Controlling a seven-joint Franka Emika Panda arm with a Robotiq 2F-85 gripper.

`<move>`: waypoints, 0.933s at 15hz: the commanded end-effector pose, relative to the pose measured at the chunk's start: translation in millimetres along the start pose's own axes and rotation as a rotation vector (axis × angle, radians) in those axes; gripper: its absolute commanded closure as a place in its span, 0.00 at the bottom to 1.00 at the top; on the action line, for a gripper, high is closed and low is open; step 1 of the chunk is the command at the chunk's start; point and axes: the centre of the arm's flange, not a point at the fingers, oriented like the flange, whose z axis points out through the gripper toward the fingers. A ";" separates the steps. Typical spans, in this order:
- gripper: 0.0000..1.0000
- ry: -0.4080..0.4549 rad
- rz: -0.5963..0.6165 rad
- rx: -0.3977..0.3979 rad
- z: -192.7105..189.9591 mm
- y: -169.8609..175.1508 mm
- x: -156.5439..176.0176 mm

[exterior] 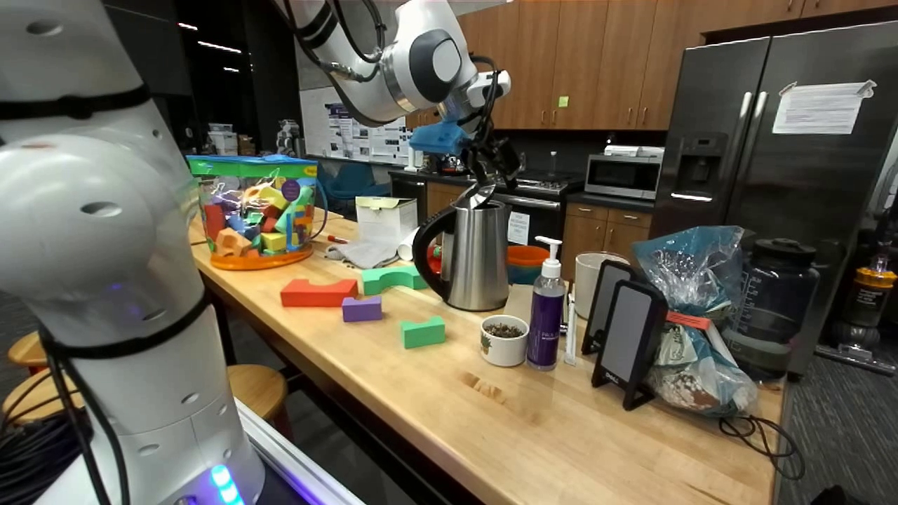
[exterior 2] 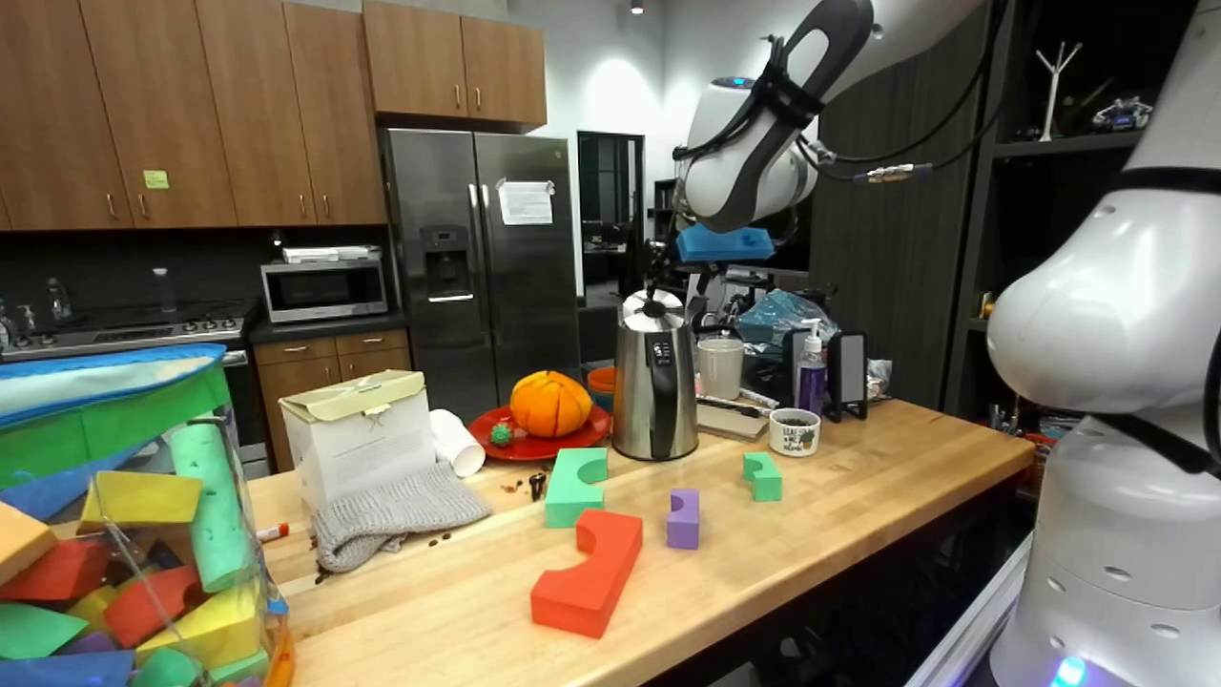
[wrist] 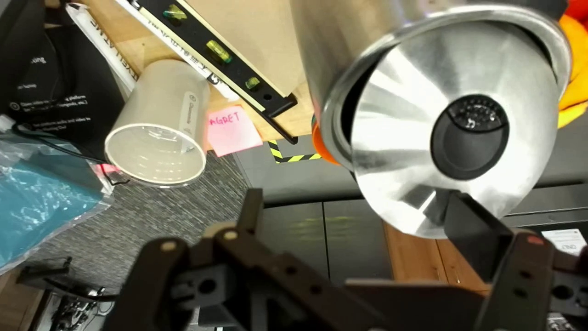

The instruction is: Open the electric kettle, then close it

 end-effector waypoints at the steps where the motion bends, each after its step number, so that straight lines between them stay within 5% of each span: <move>1: 0.00 -0.023 -0.029 -0.021 14.3 -5.1 12.4; 14: 0.00 -0.110 -0.127 -0.066 53.6 -12.3 26.8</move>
